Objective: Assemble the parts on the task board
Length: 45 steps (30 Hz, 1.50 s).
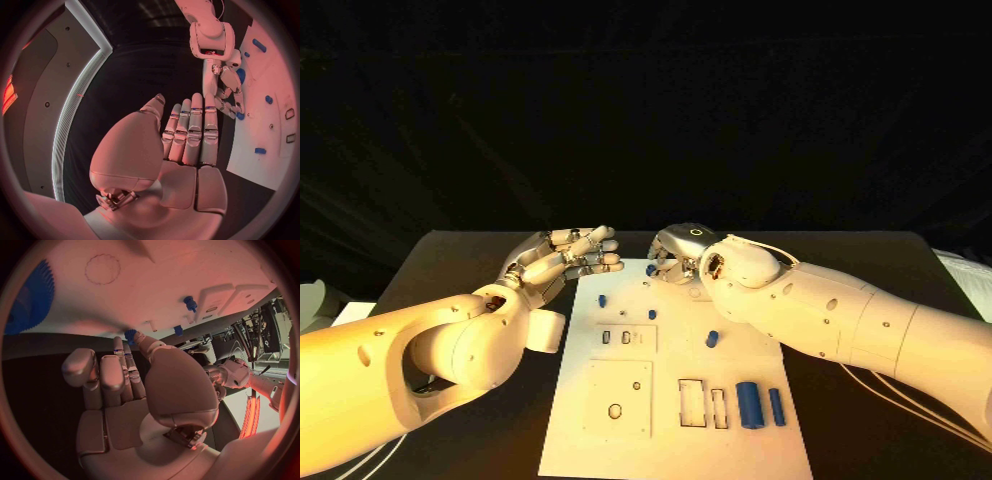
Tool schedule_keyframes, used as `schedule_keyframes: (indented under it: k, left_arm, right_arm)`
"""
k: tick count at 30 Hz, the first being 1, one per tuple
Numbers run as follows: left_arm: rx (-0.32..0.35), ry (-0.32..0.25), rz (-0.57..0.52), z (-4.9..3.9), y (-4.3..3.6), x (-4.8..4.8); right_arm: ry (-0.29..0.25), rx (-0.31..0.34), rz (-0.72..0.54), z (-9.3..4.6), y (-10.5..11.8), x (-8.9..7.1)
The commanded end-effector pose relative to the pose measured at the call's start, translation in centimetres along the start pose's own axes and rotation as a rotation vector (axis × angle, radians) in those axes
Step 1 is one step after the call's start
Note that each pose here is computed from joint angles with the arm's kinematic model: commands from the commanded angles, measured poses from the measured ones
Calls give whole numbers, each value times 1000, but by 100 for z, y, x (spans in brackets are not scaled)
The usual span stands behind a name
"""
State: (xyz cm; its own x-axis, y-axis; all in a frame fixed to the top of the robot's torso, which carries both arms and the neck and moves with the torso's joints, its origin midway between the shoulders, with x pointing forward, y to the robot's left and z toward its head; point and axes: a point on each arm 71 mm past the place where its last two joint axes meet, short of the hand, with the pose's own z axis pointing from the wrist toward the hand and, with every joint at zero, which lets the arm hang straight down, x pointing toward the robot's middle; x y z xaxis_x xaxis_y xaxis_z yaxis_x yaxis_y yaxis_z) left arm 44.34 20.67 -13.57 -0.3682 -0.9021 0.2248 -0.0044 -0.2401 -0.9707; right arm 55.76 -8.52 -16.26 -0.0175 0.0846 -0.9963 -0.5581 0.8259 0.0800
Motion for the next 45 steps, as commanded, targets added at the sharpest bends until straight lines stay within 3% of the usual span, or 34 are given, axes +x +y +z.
schedule_keyframes:
  k: [1, 8, 17, 23, 27, 33, 45]
  left_arm:
    - [6, 20, -10, 3, -14, 25]
    - [5, 18, -9, 4, -16, 15]
    - [6, 6, -4, -18, -31, -35]
    - [7, 4, -3, -27, -46, -56]
    - [7, 4, -3, -20, -45, -58]
    - [6, 6, -4, -2, -37, -55]
    - [5, 8, -6, 10, -30, -51]
  right_arm:
    - [-13, 12, 12, -3, -12, -6]
    - [-60, 3, 38, -77, -36, -58]
    - [-86, 42, 123, -442, -292, -220]
    - [-27, 158, 228, -731, -601, -360]
    - [24, 217, 239, -838, -759, -383]
    - [70, 257, 224, -874, -874, -369]
    - [118, 245, 179, -770, -816, -268]
